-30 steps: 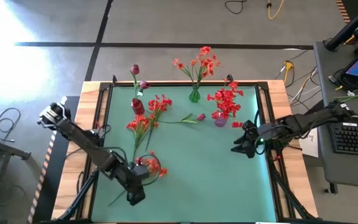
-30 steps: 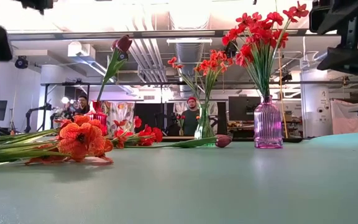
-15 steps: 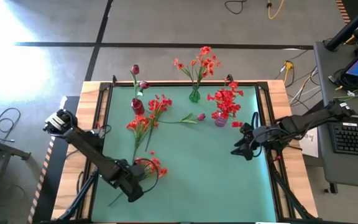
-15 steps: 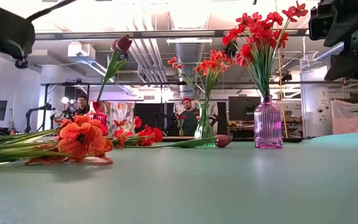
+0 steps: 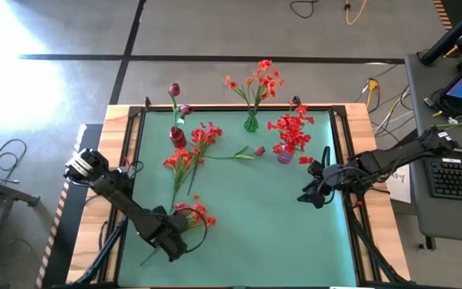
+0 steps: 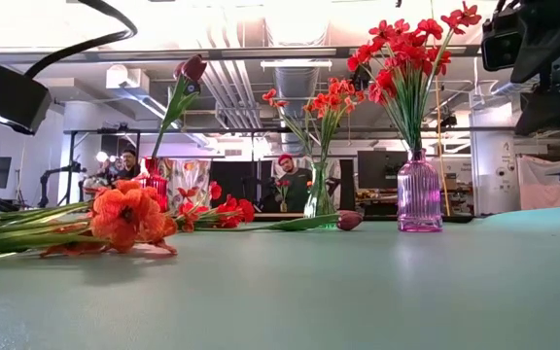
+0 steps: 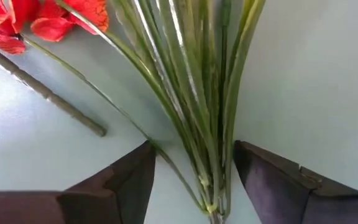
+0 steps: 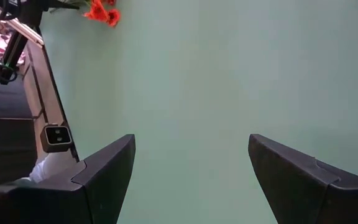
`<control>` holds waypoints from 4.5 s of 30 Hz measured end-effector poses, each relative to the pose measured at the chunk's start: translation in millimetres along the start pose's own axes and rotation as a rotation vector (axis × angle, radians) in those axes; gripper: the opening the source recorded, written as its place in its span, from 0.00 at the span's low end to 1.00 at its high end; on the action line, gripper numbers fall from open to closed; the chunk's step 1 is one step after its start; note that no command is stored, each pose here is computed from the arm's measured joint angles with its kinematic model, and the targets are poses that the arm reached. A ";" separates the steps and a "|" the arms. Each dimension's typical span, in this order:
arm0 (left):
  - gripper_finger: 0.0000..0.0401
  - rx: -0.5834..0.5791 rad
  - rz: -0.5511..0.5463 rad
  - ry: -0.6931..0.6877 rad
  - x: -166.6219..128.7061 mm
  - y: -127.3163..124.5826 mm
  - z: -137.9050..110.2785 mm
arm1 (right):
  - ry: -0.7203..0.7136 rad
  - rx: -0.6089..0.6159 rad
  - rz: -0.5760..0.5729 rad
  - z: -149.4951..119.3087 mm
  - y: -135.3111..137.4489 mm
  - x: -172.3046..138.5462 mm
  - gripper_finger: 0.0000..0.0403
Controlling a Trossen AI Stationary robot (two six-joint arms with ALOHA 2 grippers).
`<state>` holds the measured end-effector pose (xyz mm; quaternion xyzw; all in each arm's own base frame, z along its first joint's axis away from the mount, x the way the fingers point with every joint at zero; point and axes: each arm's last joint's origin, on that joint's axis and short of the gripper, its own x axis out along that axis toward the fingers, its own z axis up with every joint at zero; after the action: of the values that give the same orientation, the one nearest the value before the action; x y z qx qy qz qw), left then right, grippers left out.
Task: Sort flowers into vase by color
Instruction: Put the bottom orange flowers into the green flower vase
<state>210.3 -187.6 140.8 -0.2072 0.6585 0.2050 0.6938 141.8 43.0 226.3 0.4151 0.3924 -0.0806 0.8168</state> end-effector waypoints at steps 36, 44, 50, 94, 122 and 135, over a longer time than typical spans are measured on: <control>0.00 0.506 -0.290 -0.233 -70.1 -59.0 29.9 | 0.097 -0.068 0.032 -13.1 6.5 3.0 0.75; 0.00 0.698 -0.263 -0.480 -88.6 -60.7 74.0 | -0.058 -0.258 0.172 -2.9 25.0 7.6 0.75; 0.00 0.820 -0.276 -0.667 -84.4 -59.6 100.8 | -0.337 -0.493 0.354 11.9 51.1 2.0 0.75; 0.00 0.651 -0.444 -1.525 -91.1 1.7 115.1 | -0.748 -0.711 0.203 30.1 91.9 54.0 0.75; 0.00 0.489 -0.361 -1.533 -91.5 8.0 122.7 | -0.750 -0.850 0.064 67.9 182.3 115.6 0.63; 0.33 0.438 -0.384 -1.477 -97.2 13.6 119.4 | -0.702 -0.906 0.004 74.8 193.9 104.8 0.04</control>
<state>297.0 -110.9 243.2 0.0135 0.0062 0.0320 0.9994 344.7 132.5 297.3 -0.0274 0.0923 -0.0360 0.9947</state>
